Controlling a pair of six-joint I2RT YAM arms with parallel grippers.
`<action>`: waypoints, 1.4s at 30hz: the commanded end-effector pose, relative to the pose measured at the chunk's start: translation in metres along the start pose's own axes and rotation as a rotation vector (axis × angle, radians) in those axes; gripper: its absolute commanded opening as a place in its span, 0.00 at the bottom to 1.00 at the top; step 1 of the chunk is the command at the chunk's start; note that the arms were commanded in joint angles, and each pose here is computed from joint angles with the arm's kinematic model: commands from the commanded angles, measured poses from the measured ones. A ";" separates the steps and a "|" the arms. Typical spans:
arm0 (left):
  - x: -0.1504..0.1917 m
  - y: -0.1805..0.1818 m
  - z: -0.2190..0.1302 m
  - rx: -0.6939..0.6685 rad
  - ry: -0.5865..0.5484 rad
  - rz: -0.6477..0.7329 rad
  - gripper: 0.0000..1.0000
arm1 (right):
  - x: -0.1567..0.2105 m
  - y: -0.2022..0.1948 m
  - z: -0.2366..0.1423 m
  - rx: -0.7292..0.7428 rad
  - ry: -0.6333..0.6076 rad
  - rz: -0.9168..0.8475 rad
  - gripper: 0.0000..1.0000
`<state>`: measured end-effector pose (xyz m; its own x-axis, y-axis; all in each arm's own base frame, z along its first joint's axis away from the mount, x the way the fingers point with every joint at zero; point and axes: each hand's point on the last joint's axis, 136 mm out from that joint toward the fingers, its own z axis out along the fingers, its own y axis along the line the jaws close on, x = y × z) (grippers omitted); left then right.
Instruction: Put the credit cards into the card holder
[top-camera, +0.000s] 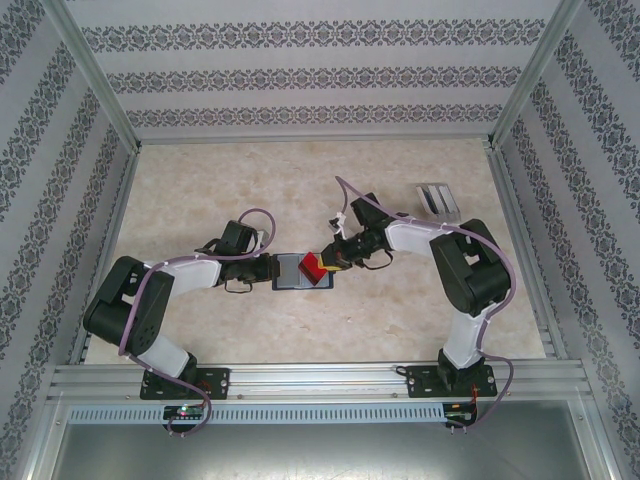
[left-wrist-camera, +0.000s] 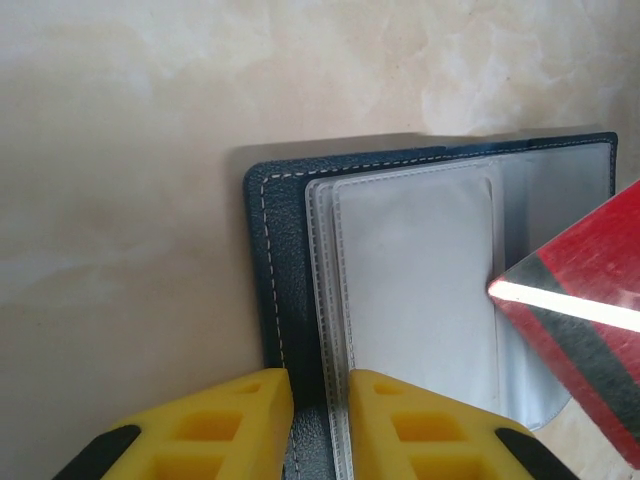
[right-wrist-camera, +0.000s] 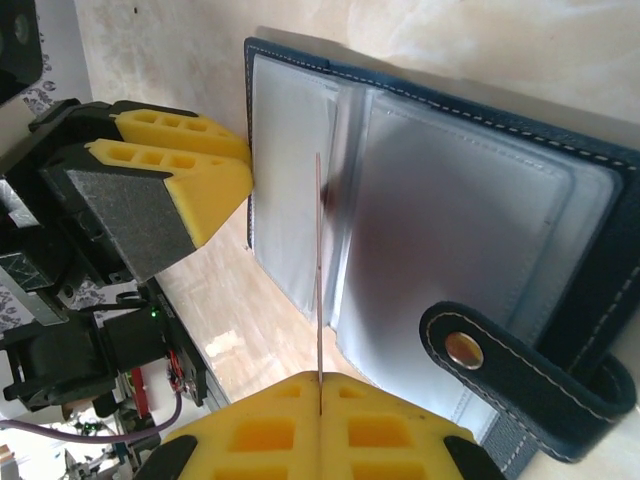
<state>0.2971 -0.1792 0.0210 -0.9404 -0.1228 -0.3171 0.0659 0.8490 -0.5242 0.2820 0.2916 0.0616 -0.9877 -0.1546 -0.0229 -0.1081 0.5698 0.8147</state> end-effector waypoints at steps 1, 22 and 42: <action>0.019 0.018 0.009 -0.072 0.068 -0.018 0.25 | 0.002 0.000 0.005 -0.011 0.012 0.005 0.00; 0.014 0.022 0.007 -0.105 0.041 -0.015 0.22 | 0.003 -0.016 -0.003 0.019 -0.057 0.050 0.00; 0.015 0.023 -0.001 -0.119 0.023 -0.018 0.22 | -0.004 -0.014 0.005 0.032 -0.113 0.060 0.00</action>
<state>0.3019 -0.1712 0.0208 -0.9306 -0.1337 -0.3408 0.0482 0.8781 -0.4760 0.2847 0.2851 0.0471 -0.9986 -0.0487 -0.0185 -0.0436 0.5874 0.8081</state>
